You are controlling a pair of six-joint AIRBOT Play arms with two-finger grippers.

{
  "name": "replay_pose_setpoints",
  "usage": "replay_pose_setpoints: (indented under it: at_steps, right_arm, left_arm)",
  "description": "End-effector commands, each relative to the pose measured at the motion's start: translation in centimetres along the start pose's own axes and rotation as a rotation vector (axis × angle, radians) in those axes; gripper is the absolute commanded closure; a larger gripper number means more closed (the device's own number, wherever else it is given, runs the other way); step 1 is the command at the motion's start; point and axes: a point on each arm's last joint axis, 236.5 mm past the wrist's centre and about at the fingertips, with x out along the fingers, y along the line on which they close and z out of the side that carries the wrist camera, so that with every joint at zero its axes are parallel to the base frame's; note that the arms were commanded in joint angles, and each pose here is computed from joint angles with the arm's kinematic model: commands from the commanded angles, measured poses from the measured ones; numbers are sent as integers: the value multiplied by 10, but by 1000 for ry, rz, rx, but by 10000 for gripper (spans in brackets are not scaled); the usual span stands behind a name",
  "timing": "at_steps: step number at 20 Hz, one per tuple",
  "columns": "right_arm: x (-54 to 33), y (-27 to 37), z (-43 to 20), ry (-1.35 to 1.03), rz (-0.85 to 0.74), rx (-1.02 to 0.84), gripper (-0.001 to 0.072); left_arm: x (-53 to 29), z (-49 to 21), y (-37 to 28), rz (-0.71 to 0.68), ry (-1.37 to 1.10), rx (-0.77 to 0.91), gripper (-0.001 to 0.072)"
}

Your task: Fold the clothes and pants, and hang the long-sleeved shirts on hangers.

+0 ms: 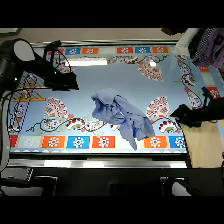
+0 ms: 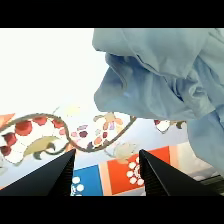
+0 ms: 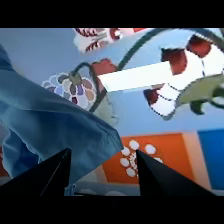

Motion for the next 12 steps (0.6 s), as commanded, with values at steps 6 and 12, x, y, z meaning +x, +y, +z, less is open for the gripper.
replay_pose_setpoints:
  at_steps: [6,12]
  right_arm:
    - [101,-2,-60,188,148,-73,222]
    - [133,3,-63,201,112,-117,233]
  left_arm:
    - [-6,2,15,19,-8,-21,252]
    - [-9,5,26,25,-18,-44,251]
